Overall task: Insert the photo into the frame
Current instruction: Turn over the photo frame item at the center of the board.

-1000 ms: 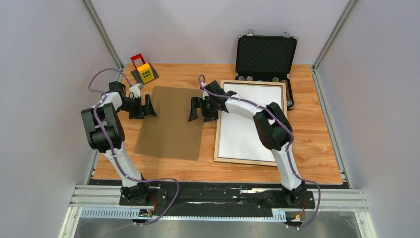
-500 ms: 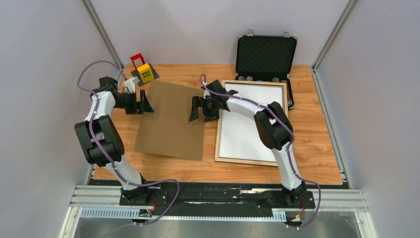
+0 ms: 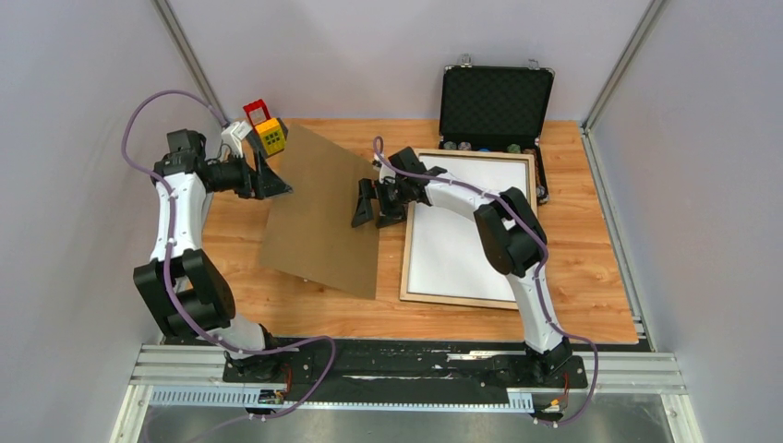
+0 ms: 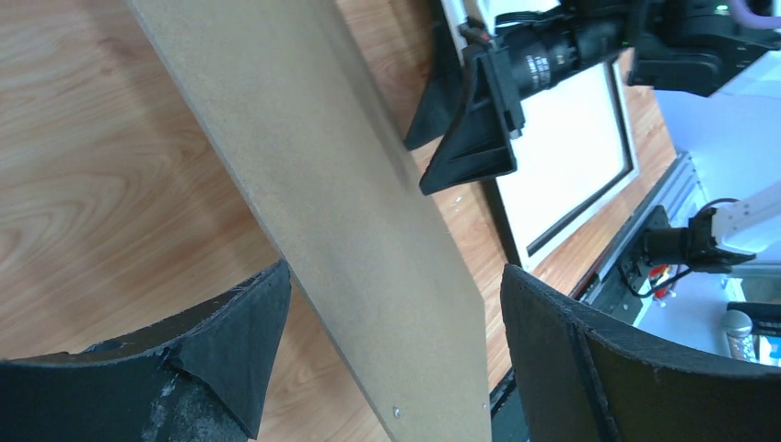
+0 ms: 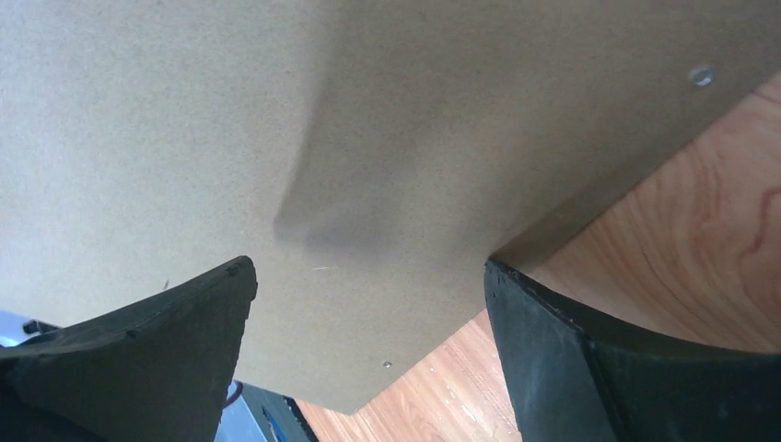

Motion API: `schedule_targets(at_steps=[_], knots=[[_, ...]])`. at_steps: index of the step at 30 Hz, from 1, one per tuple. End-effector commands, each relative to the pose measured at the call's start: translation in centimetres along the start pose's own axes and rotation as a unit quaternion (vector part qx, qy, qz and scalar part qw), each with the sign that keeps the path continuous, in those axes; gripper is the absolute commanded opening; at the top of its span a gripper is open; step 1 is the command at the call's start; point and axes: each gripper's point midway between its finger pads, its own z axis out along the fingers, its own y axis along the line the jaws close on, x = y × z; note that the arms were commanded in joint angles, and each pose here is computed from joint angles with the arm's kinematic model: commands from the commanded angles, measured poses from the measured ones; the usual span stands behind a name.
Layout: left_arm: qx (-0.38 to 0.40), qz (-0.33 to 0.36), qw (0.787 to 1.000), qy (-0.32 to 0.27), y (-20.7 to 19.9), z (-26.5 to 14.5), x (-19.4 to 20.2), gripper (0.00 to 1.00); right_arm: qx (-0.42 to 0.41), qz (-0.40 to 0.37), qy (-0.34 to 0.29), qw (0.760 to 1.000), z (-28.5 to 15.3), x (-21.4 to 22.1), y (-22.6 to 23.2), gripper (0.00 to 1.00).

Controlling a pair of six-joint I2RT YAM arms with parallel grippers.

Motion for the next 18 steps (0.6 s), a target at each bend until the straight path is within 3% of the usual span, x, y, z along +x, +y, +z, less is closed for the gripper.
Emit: schedule_targets(at_steps=[1,9,18], knots=[[0.098,-0.04,0.994,0.008,-5.7,0.5,0.5,0.91,-0.144,-0.054,0.035,0.987,1.4,1.7,4.3,0.98],[0.107,-0.031,0.994,0.019,-7.0,1.8,0.9,0.9,-0.222,-0.083,0.06,0.97,0.4,2.7,5.7,0.96],[0.115,0.01,0.993,-0.007,-8.9,1.8,0.0,0.89,-0.273,-0.11,0.07,0.953,-1.0,3.0,5.1,0.95]])
